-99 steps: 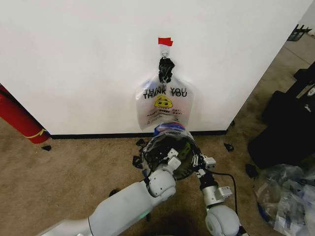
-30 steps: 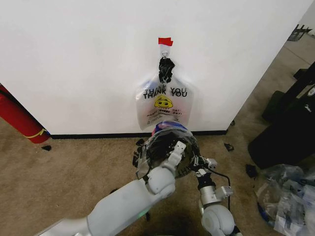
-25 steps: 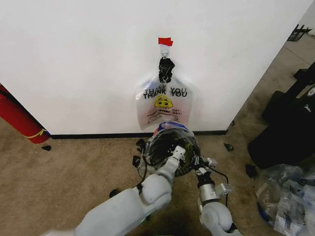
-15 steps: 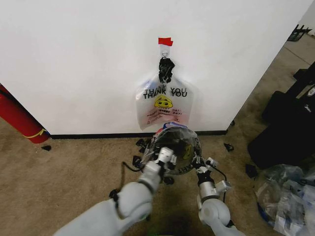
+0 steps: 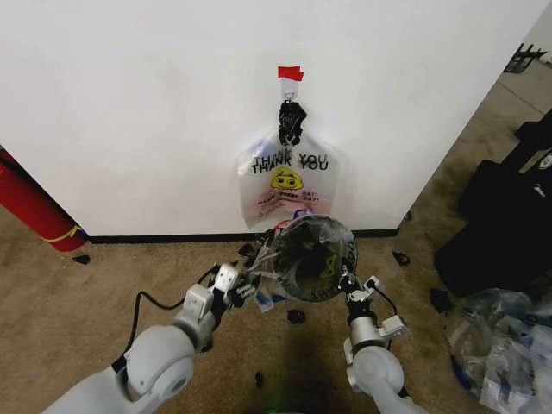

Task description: Pick up the garbage bag from the wall and place it over the trash bin.

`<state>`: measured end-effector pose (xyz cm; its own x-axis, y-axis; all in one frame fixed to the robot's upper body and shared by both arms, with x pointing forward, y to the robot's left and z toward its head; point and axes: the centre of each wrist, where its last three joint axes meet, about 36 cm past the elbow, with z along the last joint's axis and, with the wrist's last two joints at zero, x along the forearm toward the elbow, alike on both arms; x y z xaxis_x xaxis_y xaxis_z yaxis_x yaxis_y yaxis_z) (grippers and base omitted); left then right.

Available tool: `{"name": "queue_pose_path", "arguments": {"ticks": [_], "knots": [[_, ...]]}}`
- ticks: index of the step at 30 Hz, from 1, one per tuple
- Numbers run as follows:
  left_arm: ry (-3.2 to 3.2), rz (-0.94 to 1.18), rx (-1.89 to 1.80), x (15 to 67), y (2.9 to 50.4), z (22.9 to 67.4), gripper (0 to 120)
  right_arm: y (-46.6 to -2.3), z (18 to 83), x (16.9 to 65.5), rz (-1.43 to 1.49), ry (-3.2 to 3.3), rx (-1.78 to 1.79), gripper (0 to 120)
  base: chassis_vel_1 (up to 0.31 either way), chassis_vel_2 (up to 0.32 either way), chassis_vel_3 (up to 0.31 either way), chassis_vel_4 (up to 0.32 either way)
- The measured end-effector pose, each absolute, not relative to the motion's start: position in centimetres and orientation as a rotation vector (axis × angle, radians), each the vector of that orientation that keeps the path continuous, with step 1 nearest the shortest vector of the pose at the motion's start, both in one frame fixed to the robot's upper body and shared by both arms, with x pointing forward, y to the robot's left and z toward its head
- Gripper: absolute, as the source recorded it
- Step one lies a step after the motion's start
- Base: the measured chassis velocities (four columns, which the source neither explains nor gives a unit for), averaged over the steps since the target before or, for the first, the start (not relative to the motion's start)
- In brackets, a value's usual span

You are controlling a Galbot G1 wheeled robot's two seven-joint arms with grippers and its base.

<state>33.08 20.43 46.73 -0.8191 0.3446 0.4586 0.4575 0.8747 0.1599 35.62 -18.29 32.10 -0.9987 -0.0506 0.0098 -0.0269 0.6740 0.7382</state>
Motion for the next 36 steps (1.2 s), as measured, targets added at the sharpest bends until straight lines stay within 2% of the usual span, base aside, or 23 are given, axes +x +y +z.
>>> {"name": "queue_pose_path", "arguments": {"ticks": [2, 6, 15, 26, 36], "knots": [[-2.612, -0.387, -0.557, 33.6, 20.6, 46.0, 98, -18.2, 32.7, 35.2, -1.264, -2.851, 0.08, 0, 0.0, 0.0, 0.0, 0.0], [-2.601, -0.396, -0.514, 34.4, 20.9, 44.9, 100, -18.2, 33.7, 34.5, -1.273, -2.859, 0.104, 0, 0.0, 0.0, 0.0, 0.0], [-2.664, -0.384, -0.453, 36.6, 21.3, 42.8, 100, -17.9, 36.2, 32.8, -1.292, -2.817, 0.12, 0, 0.0, 0.0, 0.0, 0.0], [-2.759, -0.232, -0.639, 38.1, 21.2, 41.1, 100, -17.7, 38.2, 31.7, -1.31, -2.654, 0.091, 0, 0.0, 0.0, 0.0, 0.0], [-2.747, -0.3, -0.749, 38.3, 23.0, 39.3, 100, -18.2, 37.7, 32.5, -1.226, -2.698, 0.112, 0, 0.0, 0.0, 0.0, 0.0]]}}
